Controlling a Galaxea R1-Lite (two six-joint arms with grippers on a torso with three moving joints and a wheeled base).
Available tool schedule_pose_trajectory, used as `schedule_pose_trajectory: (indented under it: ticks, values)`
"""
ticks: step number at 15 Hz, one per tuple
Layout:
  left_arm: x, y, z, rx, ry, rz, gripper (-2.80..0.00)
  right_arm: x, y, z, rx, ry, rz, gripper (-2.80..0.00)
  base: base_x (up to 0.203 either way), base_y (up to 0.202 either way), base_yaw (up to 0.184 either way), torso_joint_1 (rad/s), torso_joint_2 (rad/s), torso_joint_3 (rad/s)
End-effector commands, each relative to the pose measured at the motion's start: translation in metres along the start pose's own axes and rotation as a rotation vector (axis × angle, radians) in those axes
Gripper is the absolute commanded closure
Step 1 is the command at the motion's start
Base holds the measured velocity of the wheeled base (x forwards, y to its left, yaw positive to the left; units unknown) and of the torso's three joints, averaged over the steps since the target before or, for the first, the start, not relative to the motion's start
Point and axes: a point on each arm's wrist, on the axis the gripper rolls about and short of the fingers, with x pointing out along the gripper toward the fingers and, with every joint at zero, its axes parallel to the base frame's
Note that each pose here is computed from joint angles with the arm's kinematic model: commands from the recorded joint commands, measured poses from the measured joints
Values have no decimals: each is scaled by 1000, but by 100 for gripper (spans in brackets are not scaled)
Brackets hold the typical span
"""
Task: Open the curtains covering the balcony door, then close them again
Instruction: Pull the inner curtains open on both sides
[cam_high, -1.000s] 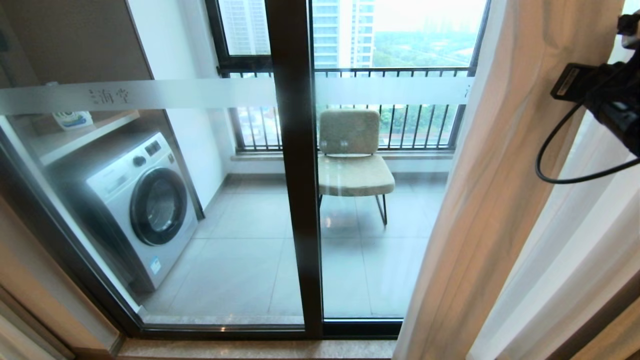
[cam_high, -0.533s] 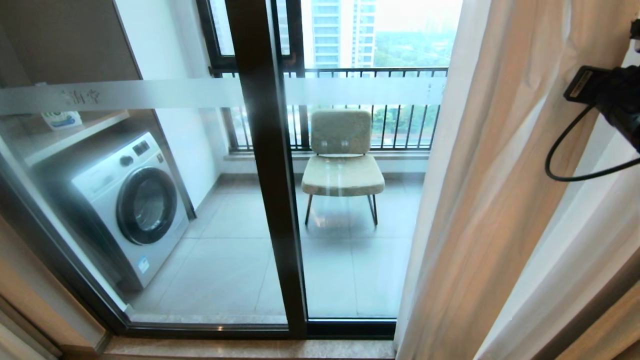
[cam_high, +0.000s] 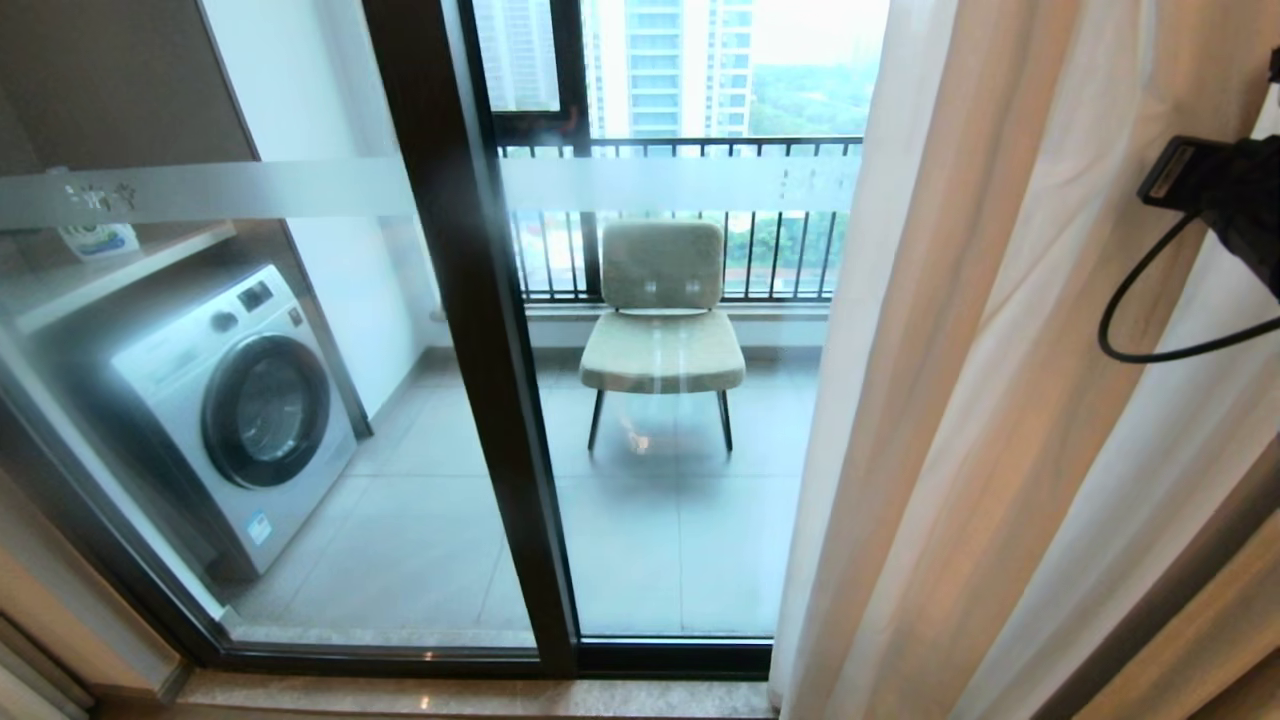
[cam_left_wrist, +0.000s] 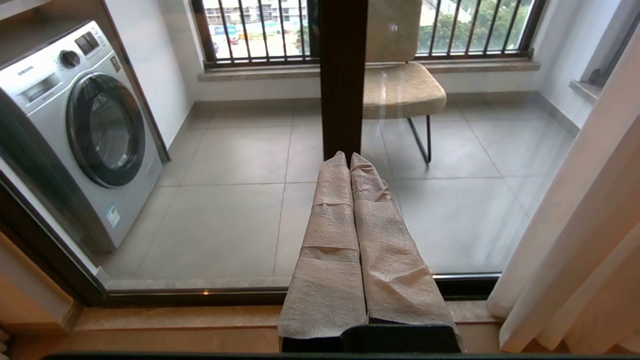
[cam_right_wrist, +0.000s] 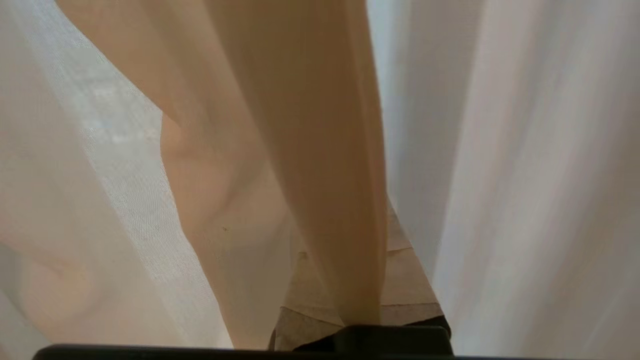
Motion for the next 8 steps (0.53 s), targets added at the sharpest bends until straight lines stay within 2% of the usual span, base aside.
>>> schedule_pose_trajectory:
  ticks: [1,8]
  values:
    - [0,0,0,0,-1,0,0,0,-1,0,0,-5,-4,0,0,-187,0,2,6,-1]
    - [0,0,0,0,-1,-1,0,0,-3,2,0,-10,-9,0,0,-188,1,0,3,3]
